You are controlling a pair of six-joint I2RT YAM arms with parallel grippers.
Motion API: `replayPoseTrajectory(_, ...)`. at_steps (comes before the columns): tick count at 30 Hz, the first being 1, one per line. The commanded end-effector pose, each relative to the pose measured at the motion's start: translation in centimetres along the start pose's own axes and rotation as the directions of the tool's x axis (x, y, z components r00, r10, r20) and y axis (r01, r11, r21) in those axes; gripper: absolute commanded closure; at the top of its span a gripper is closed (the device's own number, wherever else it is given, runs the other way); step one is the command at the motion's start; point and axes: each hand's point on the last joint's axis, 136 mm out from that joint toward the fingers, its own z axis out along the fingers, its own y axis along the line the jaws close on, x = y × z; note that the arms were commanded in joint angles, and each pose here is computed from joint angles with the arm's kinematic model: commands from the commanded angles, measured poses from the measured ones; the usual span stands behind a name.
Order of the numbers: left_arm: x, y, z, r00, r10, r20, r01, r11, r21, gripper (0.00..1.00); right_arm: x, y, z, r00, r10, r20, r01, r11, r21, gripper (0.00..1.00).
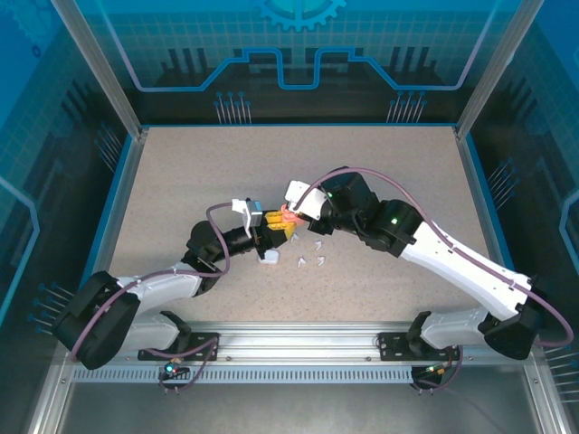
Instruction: Insert the wireless bluetooth earbuds into the charging case
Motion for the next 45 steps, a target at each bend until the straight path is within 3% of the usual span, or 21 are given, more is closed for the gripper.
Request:
replayPoseTrajectory(1, -1.5, -0.8, 0.4, 0.999, 0.022, 0.039, -0.024, 0.999, 0.036, 1.0, -1.3, -0.2, -0.4, 0.999, -0.026, 0.021, 0.026, 1.0, 0.013, 0.75)
replayPoseTrajectory(34, -1.7, -0.8, 0.4, 0.999, 0.024, 0.046, -0.025, 0.999, 0.035, 1.0, -0.7, 2.6, 0.4, 1.0, 0.0, 0.001, 0.0, 0.992, -0.123, 0.74)
replayPoseTrajectory(39, -1.6, -0.8, 0.4, 0.998, 0.03, 0.046, -0.031, 0.999, 0.036, 1.0, -1.3, 2.7, 0.0, 0.999, 0.03, 0.016, -0.028, 0.989, -0.145, 0.69)
replayPoseTrajectory(45, -1.7, -0.9, 0.4, 0.997, 0.046, 0.058, -0.048, 0.998, 0.04, 1.0, -3.5, 1.1, -2.2, 0.988, 0.126, 0.086, -0.113, 0.983, -0.146, 0.52)
